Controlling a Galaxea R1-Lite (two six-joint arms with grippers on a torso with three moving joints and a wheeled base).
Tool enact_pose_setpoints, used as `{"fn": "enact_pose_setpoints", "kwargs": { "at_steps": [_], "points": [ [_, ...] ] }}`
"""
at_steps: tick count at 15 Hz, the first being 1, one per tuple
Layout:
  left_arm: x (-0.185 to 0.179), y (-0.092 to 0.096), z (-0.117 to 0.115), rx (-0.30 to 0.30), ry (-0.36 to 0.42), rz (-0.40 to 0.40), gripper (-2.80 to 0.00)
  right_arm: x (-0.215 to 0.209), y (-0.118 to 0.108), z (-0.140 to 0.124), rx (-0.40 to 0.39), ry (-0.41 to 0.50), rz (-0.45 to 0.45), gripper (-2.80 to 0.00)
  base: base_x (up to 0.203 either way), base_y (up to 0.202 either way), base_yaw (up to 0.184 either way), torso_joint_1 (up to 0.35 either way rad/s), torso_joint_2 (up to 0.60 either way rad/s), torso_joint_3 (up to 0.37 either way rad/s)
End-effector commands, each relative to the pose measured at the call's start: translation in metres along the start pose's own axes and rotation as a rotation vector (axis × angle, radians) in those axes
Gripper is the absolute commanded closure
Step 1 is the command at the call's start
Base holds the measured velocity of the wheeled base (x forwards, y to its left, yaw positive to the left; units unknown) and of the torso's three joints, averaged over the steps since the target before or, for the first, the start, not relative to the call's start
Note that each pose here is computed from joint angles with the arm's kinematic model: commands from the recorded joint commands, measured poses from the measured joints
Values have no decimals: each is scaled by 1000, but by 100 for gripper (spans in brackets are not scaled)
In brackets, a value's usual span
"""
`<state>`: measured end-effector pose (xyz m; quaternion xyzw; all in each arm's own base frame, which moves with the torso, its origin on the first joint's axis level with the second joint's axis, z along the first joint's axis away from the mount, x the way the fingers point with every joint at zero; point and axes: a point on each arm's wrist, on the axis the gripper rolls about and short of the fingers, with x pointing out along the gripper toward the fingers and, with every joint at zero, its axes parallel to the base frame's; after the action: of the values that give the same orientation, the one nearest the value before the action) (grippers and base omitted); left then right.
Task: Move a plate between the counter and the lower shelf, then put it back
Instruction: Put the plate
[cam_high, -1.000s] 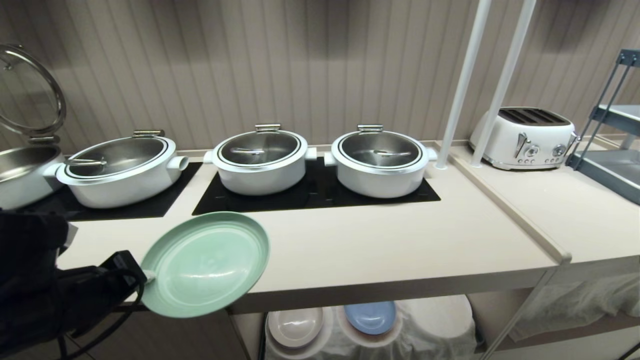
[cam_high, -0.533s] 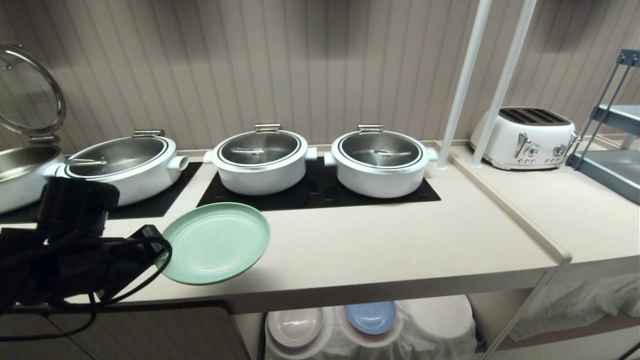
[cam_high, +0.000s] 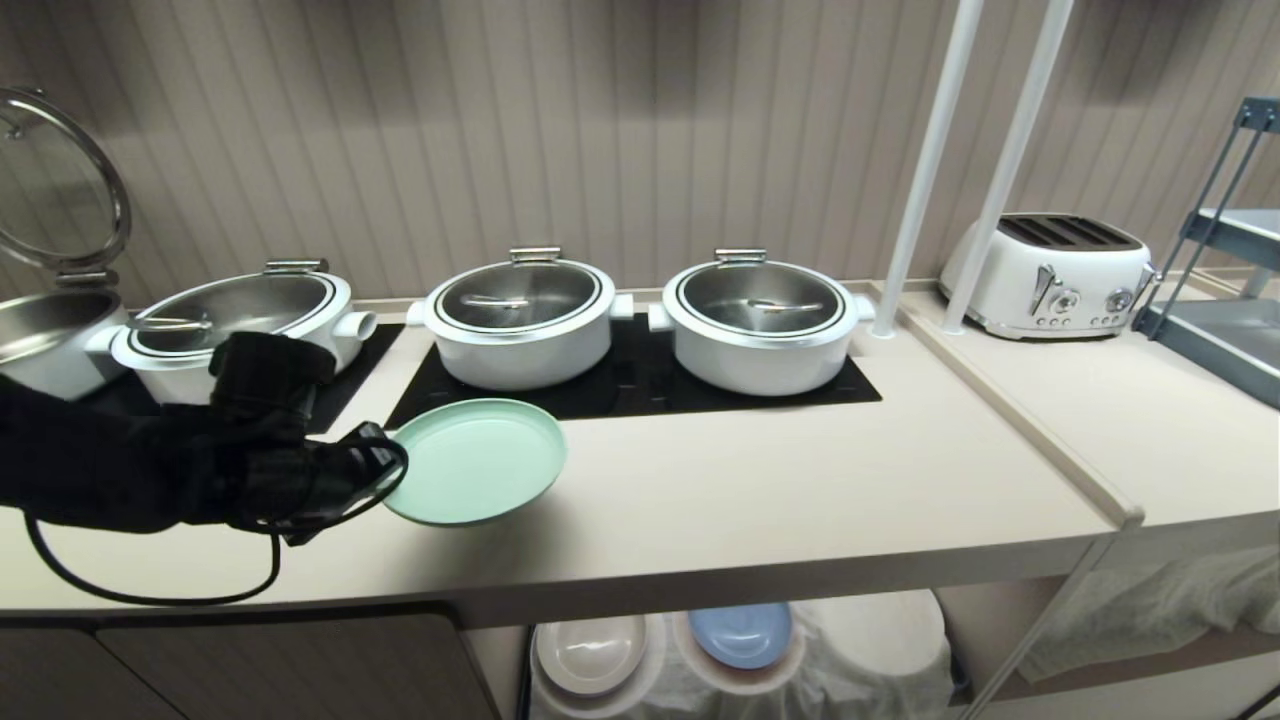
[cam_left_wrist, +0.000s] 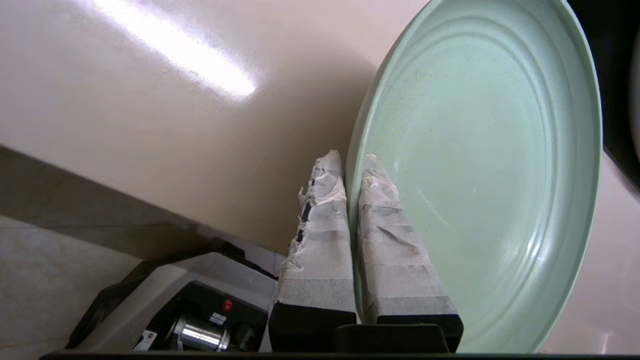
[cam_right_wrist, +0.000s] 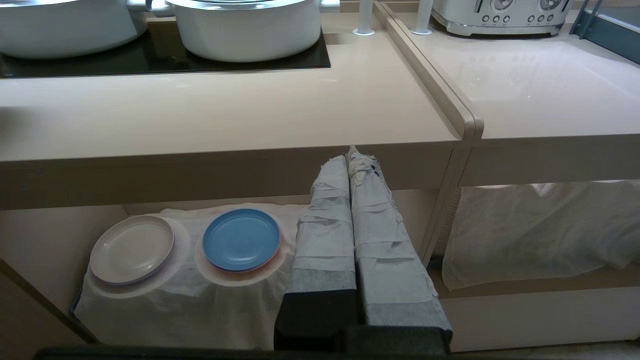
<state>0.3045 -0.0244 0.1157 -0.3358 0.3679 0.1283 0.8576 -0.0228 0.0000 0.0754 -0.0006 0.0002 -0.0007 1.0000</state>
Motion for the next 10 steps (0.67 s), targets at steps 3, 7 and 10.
{"fn": "enact_pose_setpoints", "kwargs": {
  "at_steps": [3, 7, 10],
  "points": [
    [36, 8, -10, -4, 44, -2, 0, 0, 0, 0, 0, 0, 0, 0, 0, 0, 0, 0, 0, 0],
    [49, 16, -13, -12, 73, 32, 0, 0, 0, 0, 0, 0, 0, 0, 0, 0, 0, 0, 0, 0],
    [54, 23, -11, -29, 91, 37, 0, 0, 0, 0, 0, 0, 0, 0, 0, 0, 0, 0, 0, 0]
  ]
}}
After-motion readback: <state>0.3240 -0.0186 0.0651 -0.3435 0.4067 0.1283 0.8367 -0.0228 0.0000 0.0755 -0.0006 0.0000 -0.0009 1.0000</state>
